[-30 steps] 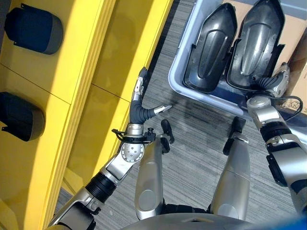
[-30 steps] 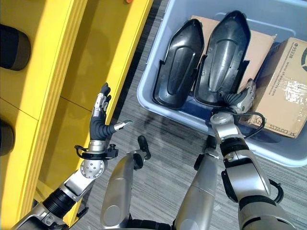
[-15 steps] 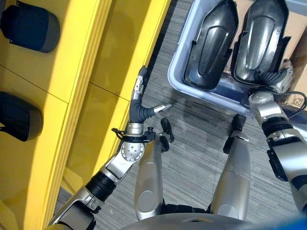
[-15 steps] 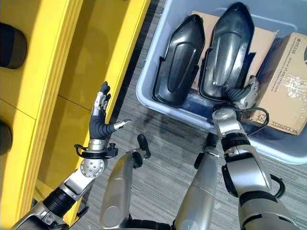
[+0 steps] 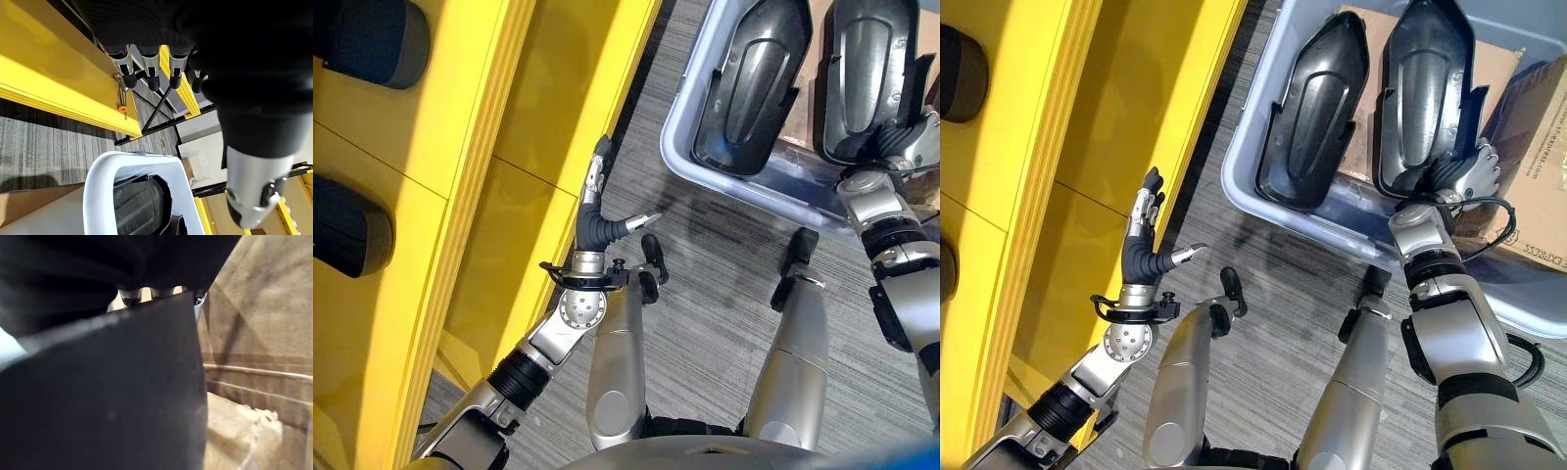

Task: Move parts from the plastic box to the shelf.

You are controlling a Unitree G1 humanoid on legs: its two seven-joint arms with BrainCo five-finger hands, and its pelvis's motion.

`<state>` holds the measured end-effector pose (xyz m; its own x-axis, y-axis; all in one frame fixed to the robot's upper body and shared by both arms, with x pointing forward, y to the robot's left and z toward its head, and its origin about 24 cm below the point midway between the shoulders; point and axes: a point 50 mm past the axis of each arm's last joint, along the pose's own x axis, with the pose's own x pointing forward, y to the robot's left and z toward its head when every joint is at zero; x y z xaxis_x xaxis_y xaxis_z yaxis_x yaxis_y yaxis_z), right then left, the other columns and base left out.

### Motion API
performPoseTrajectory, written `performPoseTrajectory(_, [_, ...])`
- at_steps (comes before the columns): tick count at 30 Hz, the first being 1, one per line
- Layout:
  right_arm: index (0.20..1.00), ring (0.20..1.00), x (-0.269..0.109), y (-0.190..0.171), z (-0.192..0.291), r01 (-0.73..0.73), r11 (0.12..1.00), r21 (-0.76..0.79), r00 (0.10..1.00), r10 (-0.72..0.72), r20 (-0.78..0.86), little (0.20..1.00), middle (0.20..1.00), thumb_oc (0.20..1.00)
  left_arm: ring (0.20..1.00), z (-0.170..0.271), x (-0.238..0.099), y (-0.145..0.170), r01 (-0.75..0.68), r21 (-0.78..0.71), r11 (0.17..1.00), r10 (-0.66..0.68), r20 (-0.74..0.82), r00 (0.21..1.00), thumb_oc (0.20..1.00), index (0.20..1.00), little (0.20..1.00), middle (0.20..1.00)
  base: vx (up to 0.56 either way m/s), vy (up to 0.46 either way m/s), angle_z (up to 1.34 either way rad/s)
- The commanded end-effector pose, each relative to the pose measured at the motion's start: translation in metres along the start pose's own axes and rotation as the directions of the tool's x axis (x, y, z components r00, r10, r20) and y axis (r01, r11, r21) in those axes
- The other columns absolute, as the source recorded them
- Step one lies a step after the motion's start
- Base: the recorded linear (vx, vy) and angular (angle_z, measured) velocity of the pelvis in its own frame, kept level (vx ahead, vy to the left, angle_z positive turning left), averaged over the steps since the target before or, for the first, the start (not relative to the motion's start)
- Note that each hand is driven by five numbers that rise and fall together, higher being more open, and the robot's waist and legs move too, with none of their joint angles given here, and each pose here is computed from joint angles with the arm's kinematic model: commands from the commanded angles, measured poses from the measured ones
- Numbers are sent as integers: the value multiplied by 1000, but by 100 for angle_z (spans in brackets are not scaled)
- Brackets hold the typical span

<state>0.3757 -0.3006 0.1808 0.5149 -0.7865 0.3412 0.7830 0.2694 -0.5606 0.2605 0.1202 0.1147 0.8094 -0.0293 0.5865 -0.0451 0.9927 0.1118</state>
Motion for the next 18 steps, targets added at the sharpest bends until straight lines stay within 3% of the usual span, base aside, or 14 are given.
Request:
performPoseTrajectory(1, [200, 200, -5, 9, -15, -81, 988, -133, 997, 83, 8, 200, 200, 200, 1000, 19, 3, 0, -12, -64, 998, 20, 125, 992, 1000, 1000, 1000, 1000, 0, 0, 0])
performPoseTrajectory(6, [200, 200, -8, 9, -19, -55, 996, -67, 998, 56, 19, 200, 200, 200, 1000, 19, 3, 0, -8, -61, 998, 16, 138, 990, 1000, 1000, 1000, 1000, 0, 0, 0])
performPoseTrajectory(10, [200, 200, -11, 8, -5, -14, 994, 105, 995, 4, 99, 200, 200, 200, 1000, 18, 2, 1, -8, -52, 999, 15, 137, 991, 1000, 1000, 1000, 1000, -4, -1, -1])
performPoseTrajectory(13, [200, 200, -27, 4, 1, 31, 948, 316, 981, -90, 173, 200, 200, 200, 1000, 16, -2, 7, -44, -41, 998, 49, 125, 991, 1000, 1000, 1000, 1000, -2, 11, -2])
performPoseTrajectory(18, [200, 200, -46, -2, 15, 12, 900, 435, 946, -152, 288, 200, 200, 200, 1000, 14, -7, 14, -78, -34, 996, 81, 117, 990, 1000, 1000, 1000, 1000, 9, 22, -6])
